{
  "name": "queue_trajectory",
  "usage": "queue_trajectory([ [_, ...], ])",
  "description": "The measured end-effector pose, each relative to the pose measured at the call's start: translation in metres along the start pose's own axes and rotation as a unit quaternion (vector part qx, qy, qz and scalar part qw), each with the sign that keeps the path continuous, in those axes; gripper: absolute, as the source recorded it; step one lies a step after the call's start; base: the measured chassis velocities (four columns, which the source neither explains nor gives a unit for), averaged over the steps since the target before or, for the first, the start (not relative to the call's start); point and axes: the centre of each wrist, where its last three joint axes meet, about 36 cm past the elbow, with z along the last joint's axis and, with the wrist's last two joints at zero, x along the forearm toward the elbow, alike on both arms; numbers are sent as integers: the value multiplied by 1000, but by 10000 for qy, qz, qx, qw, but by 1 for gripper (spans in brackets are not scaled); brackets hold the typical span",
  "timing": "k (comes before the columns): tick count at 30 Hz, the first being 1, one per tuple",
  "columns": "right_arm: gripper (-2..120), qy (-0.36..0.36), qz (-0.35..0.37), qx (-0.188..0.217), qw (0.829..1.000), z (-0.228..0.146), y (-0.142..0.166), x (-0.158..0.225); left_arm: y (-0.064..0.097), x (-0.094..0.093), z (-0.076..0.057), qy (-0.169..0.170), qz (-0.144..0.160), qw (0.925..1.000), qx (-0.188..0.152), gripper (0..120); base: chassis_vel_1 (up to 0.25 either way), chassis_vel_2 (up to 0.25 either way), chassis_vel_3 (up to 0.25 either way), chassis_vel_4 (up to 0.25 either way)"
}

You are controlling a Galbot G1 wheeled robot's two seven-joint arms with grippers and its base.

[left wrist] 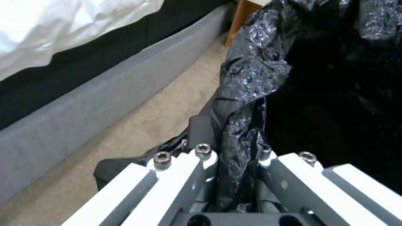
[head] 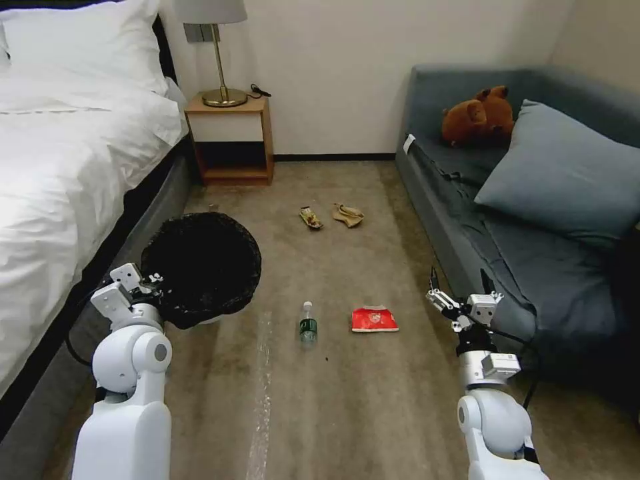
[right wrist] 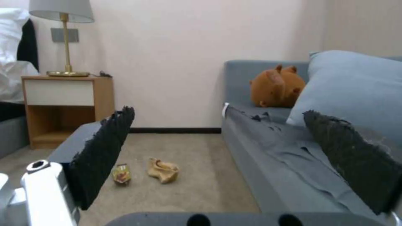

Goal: Pick up the trash bin, then pick up the garbage on the floor and place it into the trash bin.

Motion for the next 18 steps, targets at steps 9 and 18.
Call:
queue_trajectory([
  [9,100,52,-48,-58,10000,4,7,1,1,2,0,-14,-14,10000,4,3,-101,94,96,-98],
  [18,100,104,-82,-63,9999,8,11,2,-1,3,1,-4,-1,10000,14,3,-85,88,83,-89],
])
